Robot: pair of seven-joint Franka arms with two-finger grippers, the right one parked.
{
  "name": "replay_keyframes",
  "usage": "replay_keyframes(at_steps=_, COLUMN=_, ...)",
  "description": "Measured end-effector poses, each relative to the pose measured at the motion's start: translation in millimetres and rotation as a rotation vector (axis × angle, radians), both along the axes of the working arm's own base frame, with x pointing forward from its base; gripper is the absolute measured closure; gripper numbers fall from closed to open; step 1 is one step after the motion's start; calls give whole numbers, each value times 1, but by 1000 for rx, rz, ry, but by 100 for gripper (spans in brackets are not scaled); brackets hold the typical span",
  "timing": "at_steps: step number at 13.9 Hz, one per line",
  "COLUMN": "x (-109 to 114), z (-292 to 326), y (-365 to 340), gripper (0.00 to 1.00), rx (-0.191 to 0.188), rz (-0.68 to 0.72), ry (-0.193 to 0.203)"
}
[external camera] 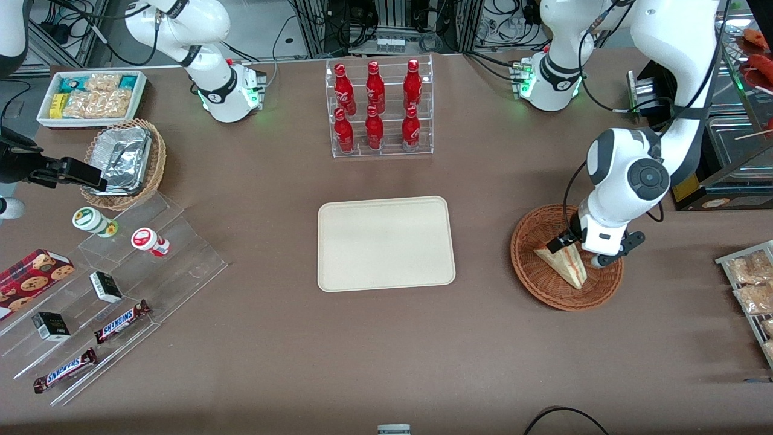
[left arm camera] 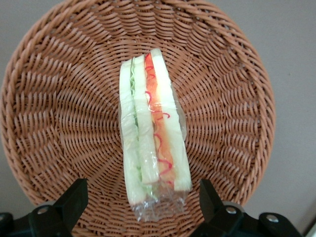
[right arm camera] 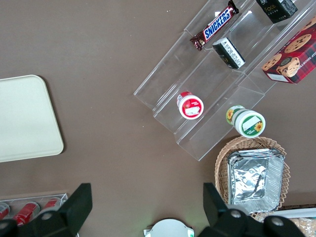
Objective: Place sandwich from basket to tray
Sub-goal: 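Lower the left gripper and close it on the sandwich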
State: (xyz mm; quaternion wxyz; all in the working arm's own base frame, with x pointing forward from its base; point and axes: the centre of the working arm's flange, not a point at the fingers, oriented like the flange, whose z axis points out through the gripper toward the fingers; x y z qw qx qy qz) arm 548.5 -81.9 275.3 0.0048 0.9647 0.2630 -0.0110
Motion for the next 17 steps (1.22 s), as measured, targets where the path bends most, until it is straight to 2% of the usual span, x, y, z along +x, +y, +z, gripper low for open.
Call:
replay_keyframes(at_steps=5, x=3, z=-14, y=0, gripper=3, rx=-5, rz=12, ry=-15)
replay_keyframes(at_steps=6, x=3, z=-17, y=0, gripper=10, rx=-5, rz=20, ry=-12)
replay_keyframes(at_steps=8, x=4, z=-21, y=-1, gripper=35, rx=-5, rz=25, ry=-14)
replay_keyframes(at_steps=11, x=9, z=-16, y=-1, gripper=64, rx=-8, rz=27, ry=-30)
replay_keyframes(at_steps=14, x=18, z=-1, y=-4, gripper=74, rx=-7, rz=21, ry=-38)
replay_keyframes(at_steps=17, x=24, z=36, y=-20, gripper=85, rx=37, rz=-38, ry=12)
